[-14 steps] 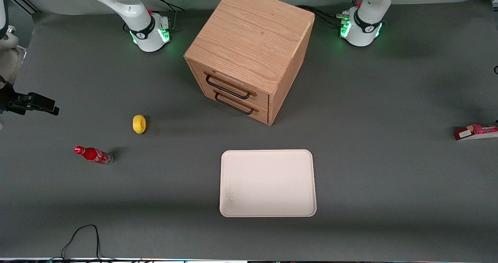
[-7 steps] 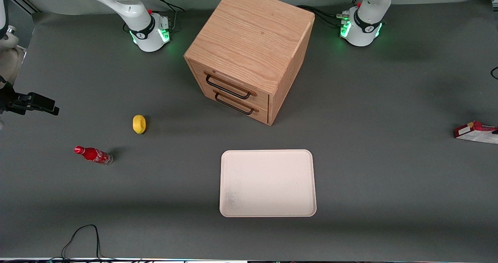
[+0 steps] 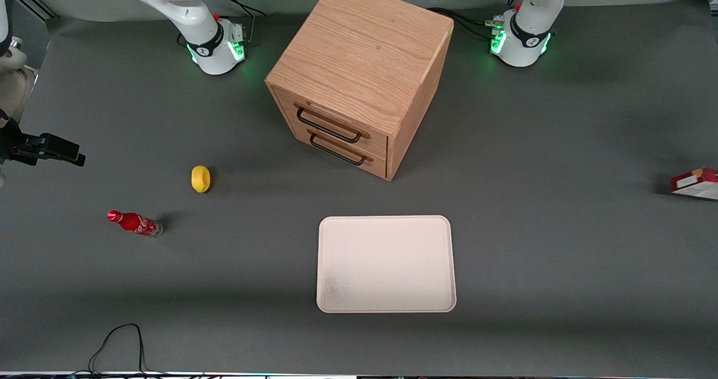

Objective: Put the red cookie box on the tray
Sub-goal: 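Close the left gripper on the box end and lift it, then carry the held box with the left gripper toward the cream tray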

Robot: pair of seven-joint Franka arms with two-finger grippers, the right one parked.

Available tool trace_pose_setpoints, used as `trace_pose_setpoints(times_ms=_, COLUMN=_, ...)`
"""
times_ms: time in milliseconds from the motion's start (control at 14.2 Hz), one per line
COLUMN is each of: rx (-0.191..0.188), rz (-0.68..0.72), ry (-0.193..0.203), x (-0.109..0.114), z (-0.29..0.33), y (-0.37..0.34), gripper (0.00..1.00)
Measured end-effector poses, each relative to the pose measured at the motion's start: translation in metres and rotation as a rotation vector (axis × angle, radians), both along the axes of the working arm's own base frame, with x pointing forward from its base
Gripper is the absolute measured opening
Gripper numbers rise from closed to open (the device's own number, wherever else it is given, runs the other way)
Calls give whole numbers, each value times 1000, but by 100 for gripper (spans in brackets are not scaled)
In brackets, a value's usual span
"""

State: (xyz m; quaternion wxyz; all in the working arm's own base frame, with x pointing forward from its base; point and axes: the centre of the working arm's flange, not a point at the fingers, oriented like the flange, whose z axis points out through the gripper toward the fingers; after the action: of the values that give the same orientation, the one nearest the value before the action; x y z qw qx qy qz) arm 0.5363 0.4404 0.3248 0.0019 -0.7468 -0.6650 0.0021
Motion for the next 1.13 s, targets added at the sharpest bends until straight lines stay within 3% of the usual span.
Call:
trace_pose_setpoints(times_ms=705, rx=23, rz=121, ry=6, x=-25, z=237, y=-14, gripper=3)
trace_pose_setpoints(times_ms=987, rx=31, rz=113, ry=-4, x=-24, z=266, y=-21, gripper=3)
trace_pose_setpoints(times_ms=1128, rx=18, rz=65, ry=-1, x=-7, z=264, y=-45, gripper=3)
